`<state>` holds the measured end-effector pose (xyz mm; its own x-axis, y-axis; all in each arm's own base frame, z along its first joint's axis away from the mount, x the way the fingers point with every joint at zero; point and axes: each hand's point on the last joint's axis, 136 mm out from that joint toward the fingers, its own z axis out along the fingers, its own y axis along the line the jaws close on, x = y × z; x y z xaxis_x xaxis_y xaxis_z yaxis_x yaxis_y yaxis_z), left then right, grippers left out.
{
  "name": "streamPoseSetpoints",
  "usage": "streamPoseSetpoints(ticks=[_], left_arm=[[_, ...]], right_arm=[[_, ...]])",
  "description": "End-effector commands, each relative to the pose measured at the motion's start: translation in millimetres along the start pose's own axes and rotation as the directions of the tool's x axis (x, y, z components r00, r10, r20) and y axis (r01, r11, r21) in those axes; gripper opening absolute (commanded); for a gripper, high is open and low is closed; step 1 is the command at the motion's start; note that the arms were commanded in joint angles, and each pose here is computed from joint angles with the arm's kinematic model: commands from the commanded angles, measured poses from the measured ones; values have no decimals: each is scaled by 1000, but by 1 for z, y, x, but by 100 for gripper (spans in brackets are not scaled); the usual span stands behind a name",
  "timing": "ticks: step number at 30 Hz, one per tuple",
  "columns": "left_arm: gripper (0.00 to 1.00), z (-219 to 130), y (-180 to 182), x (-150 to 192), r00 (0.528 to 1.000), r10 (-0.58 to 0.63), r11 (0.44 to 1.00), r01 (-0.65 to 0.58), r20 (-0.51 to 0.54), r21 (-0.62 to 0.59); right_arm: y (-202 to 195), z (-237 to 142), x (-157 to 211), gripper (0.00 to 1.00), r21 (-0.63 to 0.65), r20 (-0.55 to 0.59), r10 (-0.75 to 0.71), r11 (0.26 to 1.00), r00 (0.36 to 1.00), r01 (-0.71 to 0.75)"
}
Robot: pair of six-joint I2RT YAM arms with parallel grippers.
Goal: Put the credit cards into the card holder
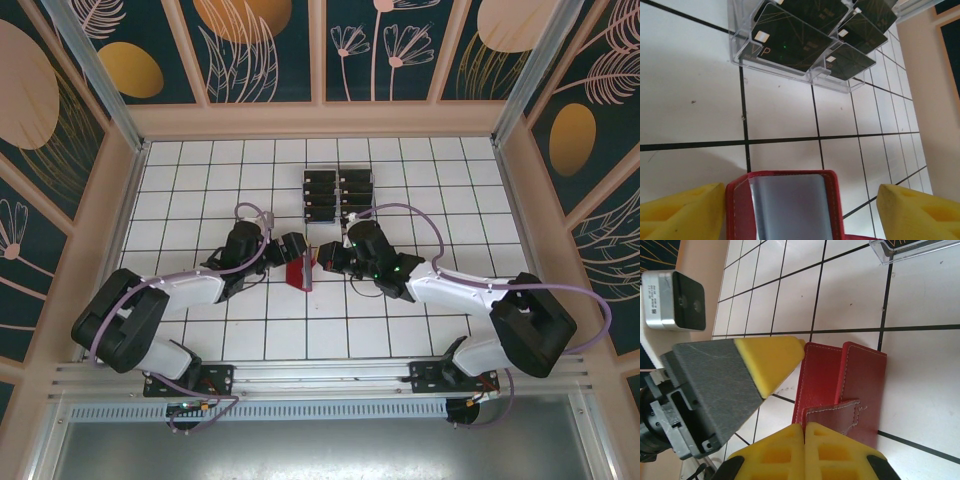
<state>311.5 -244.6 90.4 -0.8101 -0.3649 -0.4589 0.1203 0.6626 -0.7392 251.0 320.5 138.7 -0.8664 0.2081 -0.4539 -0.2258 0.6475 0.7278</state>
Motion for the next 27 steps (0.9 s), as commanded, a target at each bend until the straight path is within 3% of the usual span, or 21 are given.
streamPoseSetpoints(ticks=[1,7,16,21,27], left_arm=[[75,2,10,3,1000,15,999,-16,-5,-51],[64,-7,46,11,1000,5,980,-3,11,-200],[42,-4,78,33,998,1,954,-21,-65,-299],[35,-1,83,39,995,5,949,-36,-97,-314],[28,-4,83,45,993,0,951,-35,-115,-307]], right_arm=[[9,-6,-4,0,-10,15,5,1000,1000,-5],[-22,-10,7,0,44,14,42,998,999,-42],[-74,-13,26,0,139,13,95,986,995,-96],[-92,-21,29,33,180,23,116,977,993,-118],[-68,-40,13,36,152,67,90,983,994,-99]])
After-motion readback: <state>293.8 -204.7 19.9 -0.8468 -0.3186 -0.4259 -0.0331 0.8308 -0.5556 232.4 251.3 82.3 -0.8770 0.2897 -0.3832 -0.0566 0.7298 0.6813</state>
